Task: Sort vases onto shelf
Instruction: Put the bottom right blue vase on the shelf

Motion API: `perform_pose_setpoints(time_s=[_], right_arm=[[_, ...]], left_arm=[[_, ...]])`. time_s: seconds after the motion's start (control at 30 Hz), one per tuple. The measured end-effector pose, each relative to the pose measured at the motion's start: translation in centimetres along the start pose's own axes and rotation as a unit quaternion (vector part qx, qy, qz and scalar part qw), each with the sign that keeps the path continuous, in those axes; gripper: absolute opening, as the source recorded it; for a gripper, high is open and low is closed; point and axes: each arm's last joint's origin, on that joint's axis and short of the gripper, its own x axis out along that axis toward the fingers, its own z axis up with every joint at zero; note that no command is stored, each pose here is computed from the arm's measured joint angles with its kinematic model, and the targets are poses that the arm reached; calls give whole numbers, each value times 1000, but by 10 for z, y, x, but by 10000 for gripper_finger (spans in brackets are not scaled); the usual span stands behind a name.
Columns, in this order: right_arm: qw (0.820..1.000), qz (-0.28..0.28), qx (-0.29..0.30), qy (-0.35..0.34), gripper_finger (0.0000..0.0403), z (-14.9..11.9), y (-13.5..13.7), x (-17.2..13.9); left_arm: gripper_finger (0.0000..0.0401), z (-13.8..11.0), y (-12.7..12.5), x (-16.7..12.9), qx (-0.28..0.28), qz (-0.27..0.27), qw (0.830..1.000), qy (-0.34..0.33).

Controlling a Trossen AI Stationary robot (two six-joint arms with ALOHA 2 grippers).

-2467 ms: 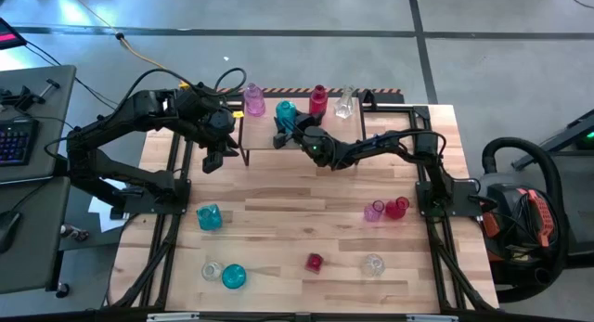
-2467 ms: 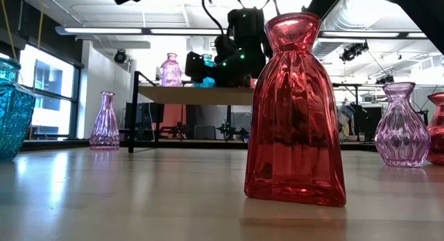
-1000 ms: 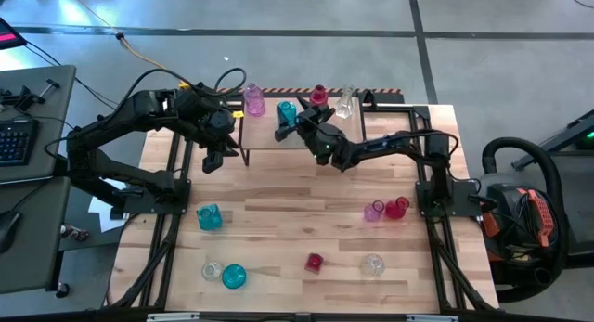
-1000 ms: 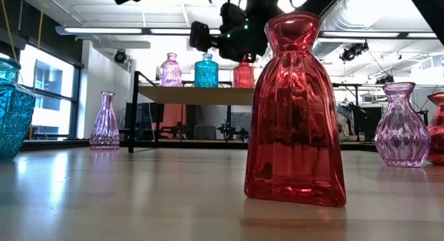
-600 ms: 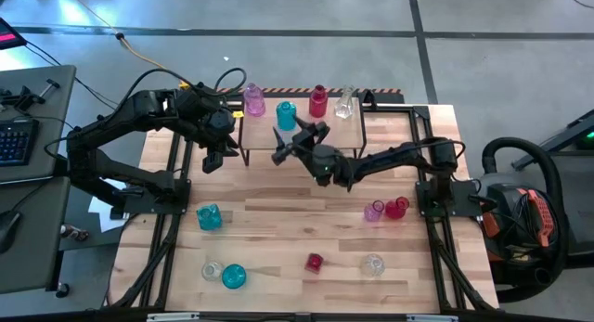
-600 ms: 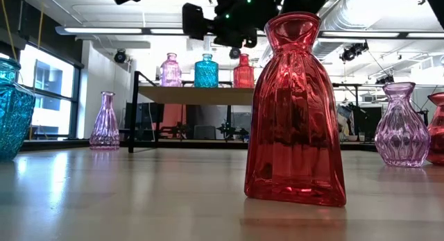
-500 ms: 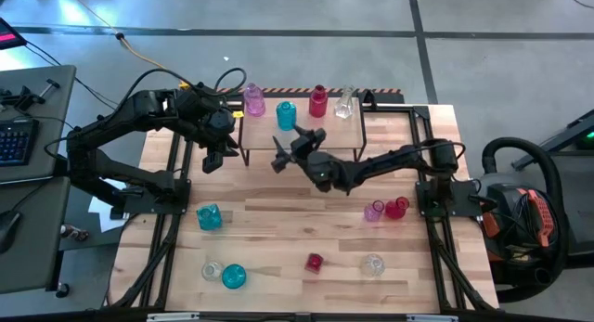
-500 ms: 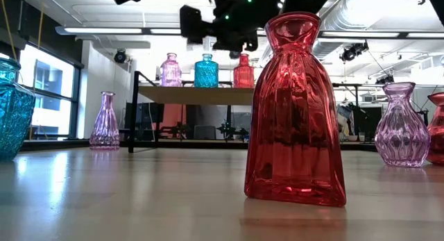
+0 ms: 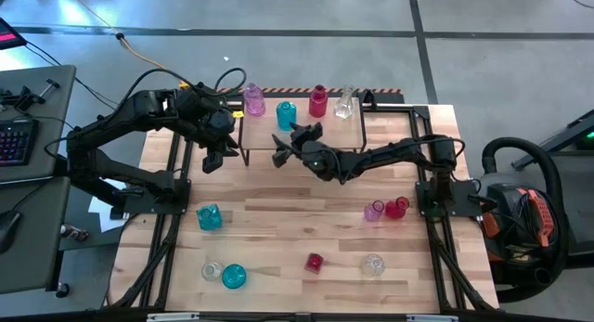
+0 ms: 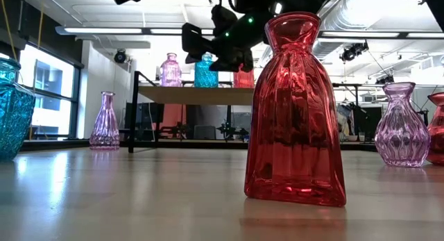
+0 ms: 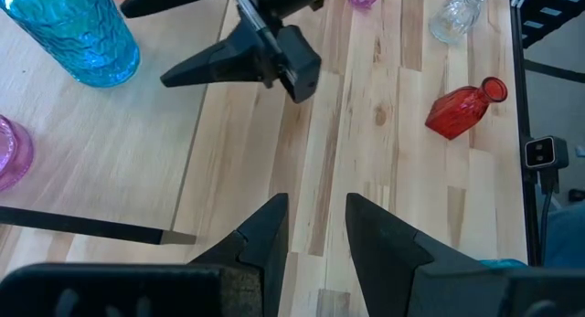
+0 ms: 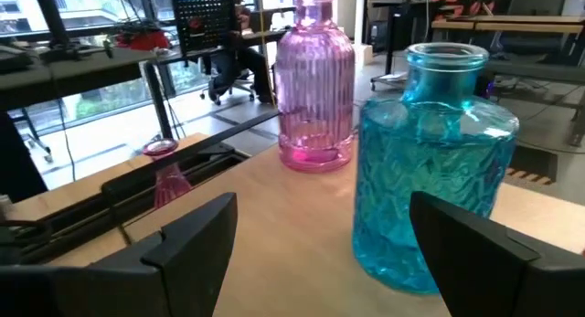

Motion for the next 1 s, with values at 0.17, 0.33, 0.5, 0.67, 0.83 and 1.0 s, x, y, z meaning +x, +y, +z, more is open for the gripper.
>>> perform_pose_setpoints(time_s=[0.17, 0.33, 0.5, 0.67, 0.83, 1.0], right_arm=[[1000, 13, 1, 6, 312, 1, -7, 7], [1000, 20, 1, 8, 312, 2, -15, 14], [1000, 23, 2, 10, 312, 3, -22, 21], [999, 29, 4, 12, 312, 4, -29, 26], [999, 29, 5, 13, 312, 5, -34, 30], [999, 33, -3, 14, 312, 5, -39, 34]], left_arm=[[104, 0, 0, 0, 0, 0, 1000, 0], [104, 0, 0, 0, 0, 0, 1000, 0], [104, 0, 0, 0, 0, 0, 1000, 0], [104, 0, 0, 0, 0, 0, 1000, 0], [104, 0, 0, 0, 0, 0, 1000, 0], [104, 0, 0, 0, 0, 0, 1000, 0]])
